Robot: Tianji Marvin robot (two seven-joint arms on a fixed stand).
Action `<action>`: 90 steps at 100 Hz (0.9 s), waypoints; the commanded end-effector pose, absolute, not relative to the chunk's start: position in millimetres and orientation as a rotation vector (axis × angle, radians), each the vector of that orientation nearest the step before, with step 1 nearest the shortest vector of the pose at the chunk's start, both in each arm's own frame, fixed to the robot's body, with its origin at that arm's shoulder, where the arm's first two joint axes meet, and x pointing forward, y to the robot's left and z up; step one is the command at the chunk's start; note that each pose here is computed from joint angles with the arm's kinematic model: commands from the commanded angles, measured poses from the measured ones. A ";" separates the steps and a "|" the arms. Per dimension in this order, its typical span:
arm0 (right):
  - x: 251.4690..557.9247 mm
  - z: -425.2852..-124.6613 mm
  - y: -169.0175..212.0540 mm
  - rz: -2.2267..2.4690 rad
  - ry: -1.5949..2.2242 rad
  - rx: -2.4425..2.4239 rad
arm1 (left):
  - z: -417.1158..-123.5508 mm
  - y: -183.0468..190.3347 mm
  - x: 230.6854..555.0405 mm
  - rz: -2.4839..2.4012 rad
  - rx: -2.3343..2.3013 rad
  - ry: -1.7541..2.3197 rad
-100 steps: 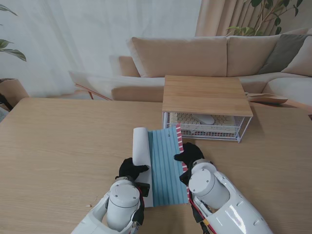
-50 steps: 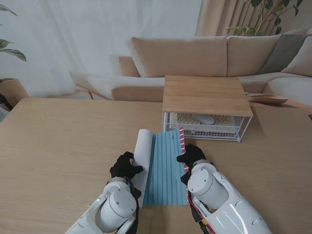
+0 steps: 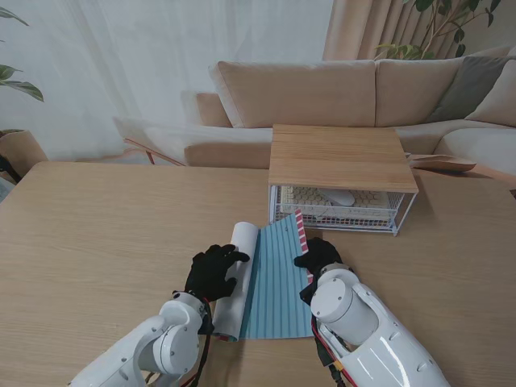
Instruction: Unroll the mouse pad and set up the keyboard and mouse from the tabletop organizer
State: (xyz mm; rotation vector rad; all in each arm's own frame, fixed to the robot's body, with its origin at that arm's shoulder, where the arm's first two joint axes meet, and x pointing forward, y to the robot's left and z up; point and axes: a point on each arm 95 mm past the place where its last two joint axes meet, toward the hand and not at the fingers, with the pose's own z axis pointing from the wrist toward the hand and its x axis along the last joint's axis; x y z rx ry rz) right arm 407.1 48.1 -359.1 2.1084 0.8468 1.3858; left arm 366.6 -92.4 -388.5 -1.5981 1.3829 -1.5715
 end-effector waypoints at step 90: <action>404.7 -356.6 49.7 1.364 0.831 2.121 | -356.2 -20.2 379.5 -1.587 -1.384 1.557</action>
